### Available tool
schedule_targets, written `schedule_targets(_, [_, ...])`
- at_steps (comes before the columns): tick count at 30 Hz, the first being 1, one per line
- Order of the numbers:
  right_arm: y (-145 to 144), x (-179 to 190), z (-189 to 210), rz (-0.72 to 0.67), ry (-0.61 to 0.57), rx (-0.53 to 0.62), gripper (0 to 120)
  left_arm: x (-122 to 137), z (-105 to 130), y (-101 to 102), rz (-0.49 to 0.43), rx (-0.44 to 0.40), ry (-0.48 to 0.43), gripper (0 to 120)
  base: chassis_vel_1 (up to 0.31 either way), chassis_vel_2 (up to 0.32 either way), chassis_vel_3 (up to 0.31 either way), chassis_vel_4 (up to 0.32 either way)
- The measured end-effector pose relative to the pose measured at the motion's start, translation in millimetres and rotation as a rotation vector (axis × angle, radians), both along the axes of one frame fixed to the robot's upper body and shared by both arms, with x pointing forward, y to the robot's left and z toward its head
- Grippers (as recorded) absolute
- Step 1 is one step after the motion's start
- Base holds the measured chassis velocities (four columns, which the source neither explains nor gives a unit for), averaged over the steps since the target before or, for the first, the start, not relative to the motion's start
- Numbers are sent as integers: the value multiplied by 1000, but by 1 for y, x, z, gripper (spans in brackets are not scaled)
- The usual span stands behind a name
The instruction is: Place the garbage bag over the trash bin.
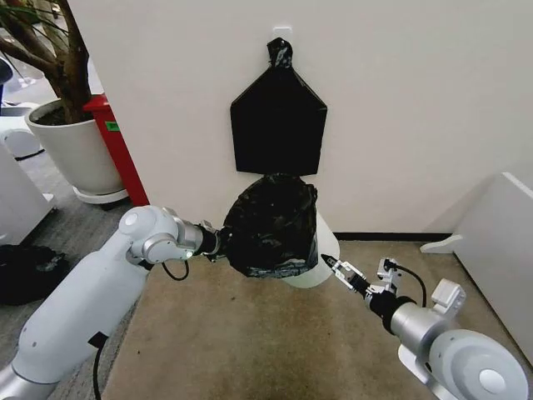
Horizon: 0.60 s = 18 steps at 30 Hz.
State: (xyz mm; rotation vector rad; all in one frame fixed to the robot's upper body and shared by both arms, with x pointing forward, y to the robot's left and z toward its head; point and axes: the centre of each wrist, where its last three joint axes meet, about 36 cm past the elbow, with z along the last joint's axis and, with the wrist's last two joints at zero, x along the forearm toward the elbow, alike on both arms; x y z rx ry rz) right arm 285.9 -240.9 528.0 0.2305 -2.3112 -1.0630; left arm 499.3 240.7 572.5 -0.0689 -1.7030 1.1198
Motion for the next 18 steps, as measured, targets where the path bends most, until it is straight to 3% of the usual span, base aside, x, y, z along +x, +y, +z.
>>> schedule_targets(18, [16, 11, -42, 14, 67, -57, 100, -11, 3, -2, -11, 8, -21, 0, 0, 0, 0, 0])
